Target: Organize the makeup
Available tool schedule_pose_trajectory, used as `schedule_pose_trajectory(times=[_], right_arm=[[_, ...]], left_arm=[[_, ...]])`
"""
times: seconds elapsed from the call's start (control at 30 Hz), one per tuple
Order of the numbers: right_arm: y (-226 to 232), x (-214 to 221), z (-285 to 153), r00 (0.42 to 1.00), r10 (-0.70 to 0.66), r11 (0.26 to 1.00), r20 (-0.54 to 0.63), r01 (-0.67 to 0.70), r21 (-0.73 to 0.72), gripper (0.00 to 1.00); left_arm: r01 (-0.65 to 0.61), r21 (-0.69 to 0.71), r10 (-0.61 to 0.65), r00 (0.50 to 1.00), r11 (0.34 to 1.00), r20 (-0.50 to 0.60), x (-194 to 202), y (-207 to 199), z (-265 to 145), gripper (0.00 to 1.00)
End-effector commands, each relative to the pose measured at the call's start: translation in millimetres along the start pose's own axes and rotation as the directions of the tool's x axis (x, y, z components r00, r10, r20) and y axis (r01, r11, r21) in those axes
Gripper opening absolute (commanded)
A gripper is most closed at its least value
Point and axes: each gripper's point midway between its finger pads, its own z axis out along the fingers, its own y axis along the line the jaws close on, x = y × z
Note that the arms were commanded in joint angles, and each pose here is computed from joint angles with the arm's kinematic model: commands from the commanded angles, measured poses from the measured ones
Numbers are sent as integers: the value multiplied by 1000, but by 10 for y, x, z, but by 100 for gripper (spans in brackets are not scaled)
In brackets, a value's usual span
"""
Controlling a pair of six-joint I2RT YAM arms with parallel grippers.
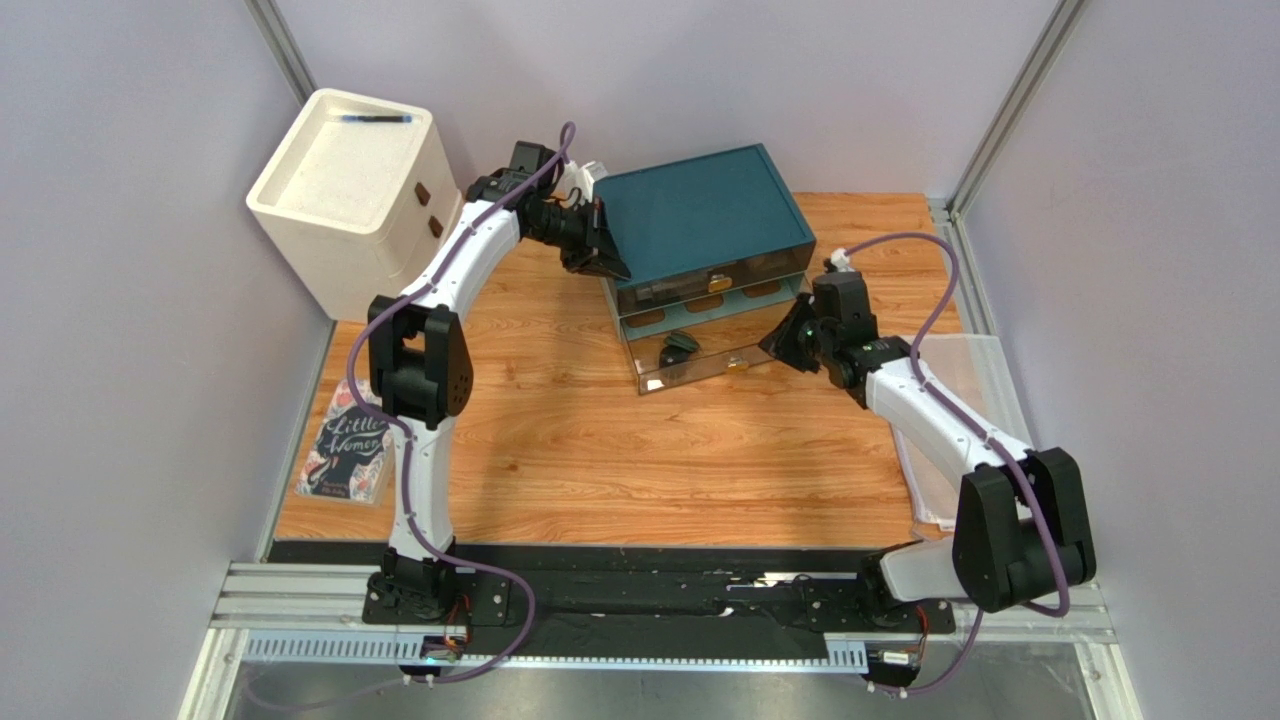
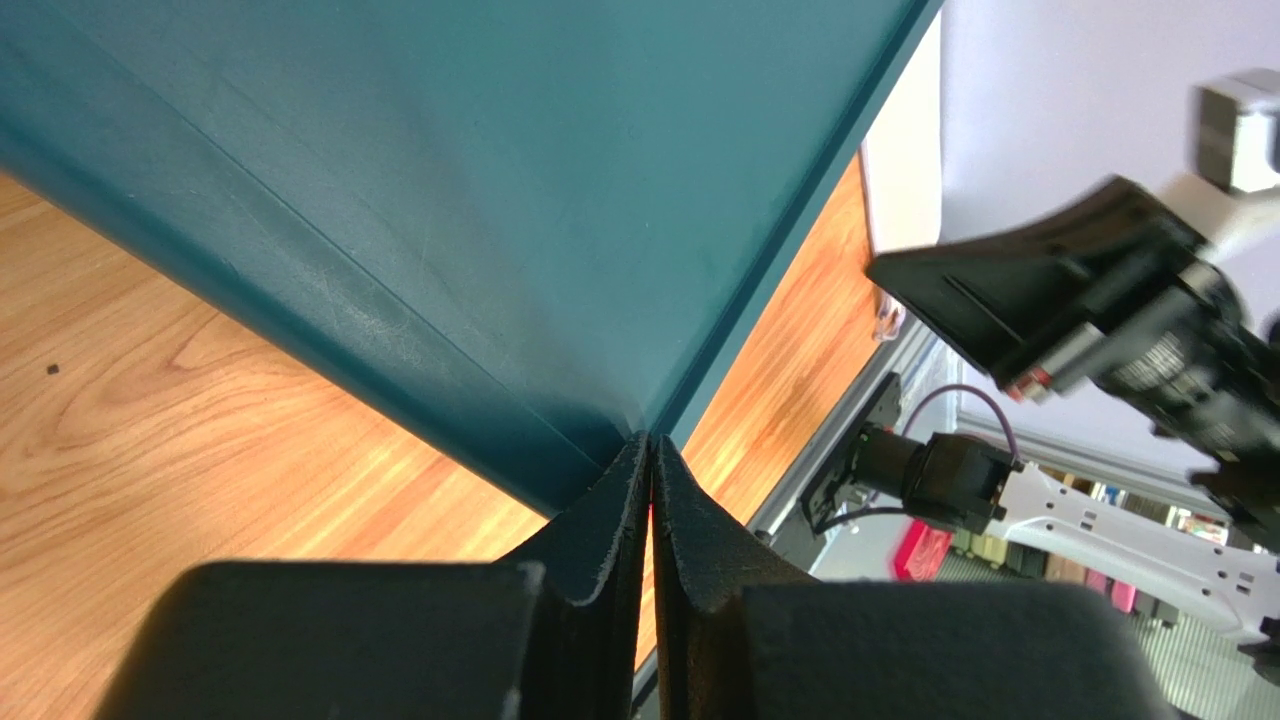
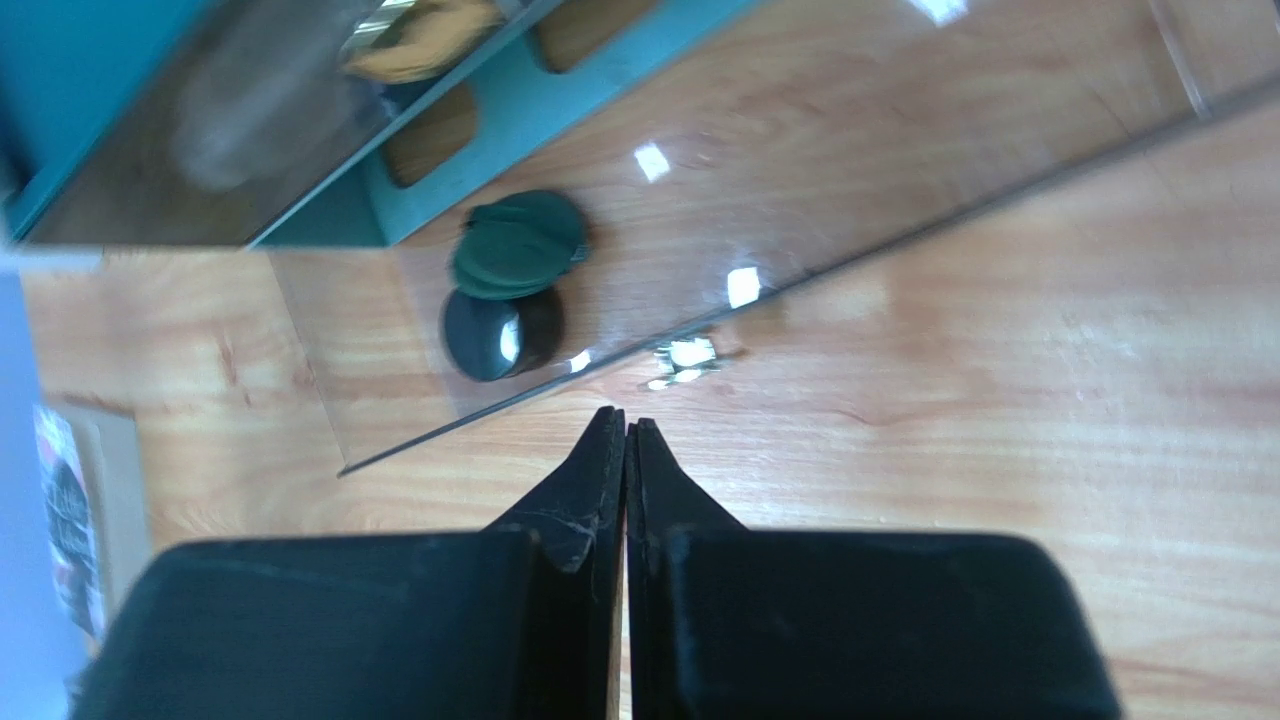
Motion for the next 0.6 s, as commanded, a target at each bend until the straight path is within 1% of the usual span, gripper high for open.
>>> schedule_pose_trajectory(times=[0.0,0.23,0.5,0.57], right_arm=[[-30,26,89,969,242,966,-47,-246,-80,0],[-270,145,370,954,280,957,-110,-286,-39,0],[-258,28,711,941,318,944,-118,-325,-51,0],[-120,-125,784,937,336,933,-100,-345,-105,0]], left_arm=[[115,-168,-133,986,979,-100,338,517,14,11],[113,-173,-132,986,978,-102,351,525,8,11],[115,-175,-134,986,978,-102,349,520,3,11],[112,-172,-131,986,979,-101,342,505,-5,11]])
